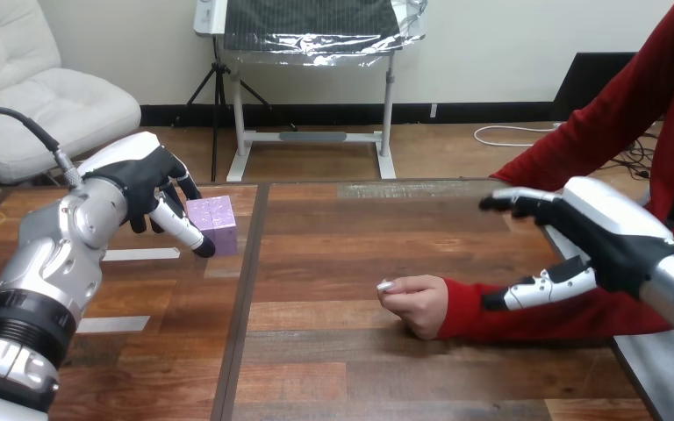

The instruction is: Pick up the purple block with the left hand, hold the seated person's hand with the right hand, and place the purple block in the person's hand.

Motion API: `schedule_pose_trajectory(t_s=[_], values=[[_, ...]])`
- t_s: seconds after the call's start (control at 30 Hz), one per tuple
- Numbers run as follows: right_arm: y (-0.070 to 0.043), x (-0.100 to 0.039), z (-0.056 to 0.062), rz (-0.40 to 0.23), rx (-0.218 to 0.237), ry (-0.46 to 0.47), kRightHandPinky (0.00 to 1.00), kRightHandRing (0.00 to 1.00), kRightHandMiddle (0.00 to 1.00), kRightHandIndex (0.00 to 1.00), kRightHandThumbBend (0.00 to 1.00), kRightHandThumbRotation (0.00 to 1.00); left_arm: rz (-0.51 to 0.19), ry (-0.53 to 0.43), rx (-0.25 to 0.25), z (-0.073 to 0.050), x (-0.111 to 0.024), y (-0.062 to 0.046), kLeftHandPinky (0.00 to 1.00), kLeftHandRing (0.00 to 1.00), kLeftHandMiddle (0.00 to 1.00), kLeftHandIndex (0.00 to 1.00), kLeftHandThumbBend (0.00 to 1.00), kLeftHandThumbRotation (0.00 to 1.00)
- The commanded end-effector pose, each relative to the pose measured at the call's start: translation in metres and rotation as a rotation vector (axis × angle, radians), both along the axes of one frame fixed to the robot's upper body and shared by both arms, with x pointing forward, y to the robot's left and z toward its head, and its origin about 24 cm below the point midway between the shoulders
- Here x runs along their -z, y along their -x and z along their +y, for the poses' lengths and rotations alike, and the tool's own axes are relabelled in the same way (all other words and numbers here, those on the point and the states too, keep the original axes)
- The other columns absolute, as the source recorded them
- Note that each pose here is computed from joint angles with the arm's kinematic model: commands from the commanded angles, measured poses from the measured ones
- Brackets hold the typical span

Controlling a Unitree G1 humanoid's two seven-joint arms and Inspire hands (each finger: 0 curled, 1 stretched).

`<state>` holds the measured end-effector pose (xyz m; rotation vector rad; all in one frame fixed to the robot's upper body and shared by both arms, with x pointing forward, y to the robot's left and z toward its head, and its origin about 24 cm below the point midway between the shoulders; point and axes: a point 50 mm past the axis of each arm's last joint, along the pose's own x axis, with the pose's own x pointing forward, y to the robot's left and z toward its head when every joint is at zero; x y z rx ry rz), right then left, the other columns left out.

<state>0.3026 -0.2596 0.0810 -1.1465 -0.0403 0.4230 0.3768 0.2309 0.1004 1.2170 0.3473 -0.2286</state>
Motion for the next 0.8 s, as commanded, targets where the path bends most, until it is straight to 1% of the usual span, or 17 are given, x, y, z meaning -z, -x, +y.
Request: schedule_pose_trajectory(t_s=[0.0, 0.23, 0.5, 0.77], values=[[-0.018, -0.025, -0.001, -0.034, 0.008, 0.021, 0.73, 0.82, 0.85, 0.84, 1.0, 0.39, -0.074, -0.006, 0.007, 0.003, -0.023, -0.004, 0.32, 0.38, 0.45, 0.48, 0.73, 0.0], [-0.022, -0.023, -0.002, 0.016, 0.018, 0.029, 0.7, 0.82, 0.85, 0.84, 1.0, 0.36, -0.073, -0.003, 0.008, 0.003, -0.023, -0.004, 0.32, 0.38, 0.45, 0.48, 0.73, 0.0], [-0.026, -0.019, -0.002, 0.055, 0.029, 0.049, 0.72, 0.84, 0.85, 0.84, 1.0, 0.33, -0.07, -0.005, 0.008, 0.003, -0.023, -0.004, 0.32, 0.38, 0.45, 0.47, 0.73, 0.0], [-0.03, -0.013, 0.0, 0.1, 0.03, 0.095, 0.72, 0.84, 0.86, 0.85, 1.0, 0.3, -0.066, -0.007, 0.008, 0.003, -0.023, -0.004, 0.34, 0.41, 0.47, 0.48, 0.73, 0.0]])
